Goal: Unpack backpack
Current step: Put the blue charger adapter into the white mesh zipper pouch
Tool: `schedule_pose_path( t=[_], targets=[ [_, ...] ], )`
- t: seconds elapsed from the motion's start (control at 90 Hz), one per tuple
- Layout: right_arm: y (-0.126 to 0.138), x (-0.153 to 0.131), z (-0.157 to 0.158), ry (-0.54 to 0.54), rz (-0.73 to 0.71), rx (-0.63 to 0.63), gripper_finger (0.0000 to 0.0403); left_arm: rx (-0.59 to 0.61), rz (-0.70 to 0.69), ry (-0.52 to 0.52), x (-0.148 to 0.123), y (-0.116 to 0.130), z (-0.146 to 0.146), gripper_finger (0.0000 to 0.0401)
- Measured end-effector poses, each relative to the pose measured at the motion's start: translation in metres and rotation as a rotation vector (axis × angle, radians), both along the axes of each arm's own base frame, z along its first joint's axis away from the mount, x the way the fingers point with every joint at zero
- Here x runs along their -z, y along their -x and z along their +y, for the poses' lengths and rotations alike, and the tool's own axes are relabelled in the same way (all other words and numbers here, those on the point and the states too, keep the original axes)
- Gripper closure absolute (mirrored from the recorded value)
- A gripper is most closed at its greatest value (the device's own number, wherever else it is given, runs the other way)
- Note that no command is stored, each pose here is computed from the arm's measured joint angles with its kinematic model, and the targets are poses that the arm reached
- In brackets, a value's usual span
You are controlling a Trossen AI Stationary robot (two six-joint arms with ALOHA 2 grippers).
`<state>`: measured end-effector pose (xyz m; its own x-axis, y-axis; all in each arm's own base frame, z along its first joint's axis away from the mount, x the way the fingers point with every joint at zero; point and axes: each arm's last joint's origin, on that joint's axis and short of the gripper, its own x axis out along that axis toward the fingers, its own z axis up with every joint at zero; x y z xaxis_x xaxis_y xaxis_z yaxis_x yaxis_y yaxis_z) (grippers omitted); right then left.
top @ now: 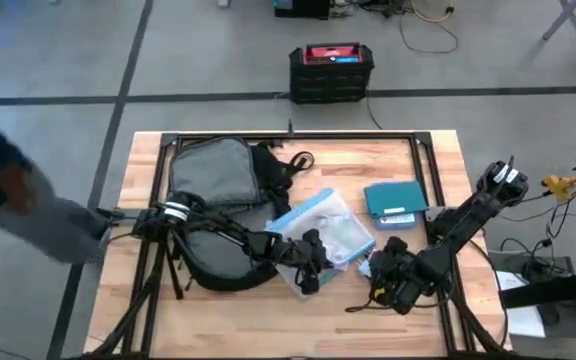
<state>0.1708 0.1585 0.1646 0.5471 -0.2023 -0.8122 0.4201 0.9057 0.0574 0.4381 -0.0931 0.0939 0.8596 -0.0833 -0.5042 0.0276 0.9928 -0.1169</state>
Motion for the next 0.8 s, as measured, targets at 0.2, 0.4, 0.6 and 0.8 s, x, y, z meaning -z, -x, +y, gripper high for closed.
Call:
schedule_pose_path(
  t=[0.2,0.4,0.6,0.8],
  targets=[
    [-0.002,0.015,-0.001,-0.046,-0.047,0.011,0.0083,-0.001,0.011,-0.004,0.001,0.000,0.000,0.0401],
    [-0.002,0.037,-0.002,0.000,0.002,0.038,0.0101,-0.001,0.006,-0.005,0.000,0.001,0.000,0.0401],
    [-0.007,0.055,0.003,0.035,0.008,0.044,0.0147,0.004,0.001,-0.005,-0.010,0.003,-0.001,0.0401],
    [-0.007,0.053,0.004,0.029,-0.003,0.037,0.0233,0.016,-0.002,-0.002,-0.012,0.004,-0.005,0.0401]
  ],
)
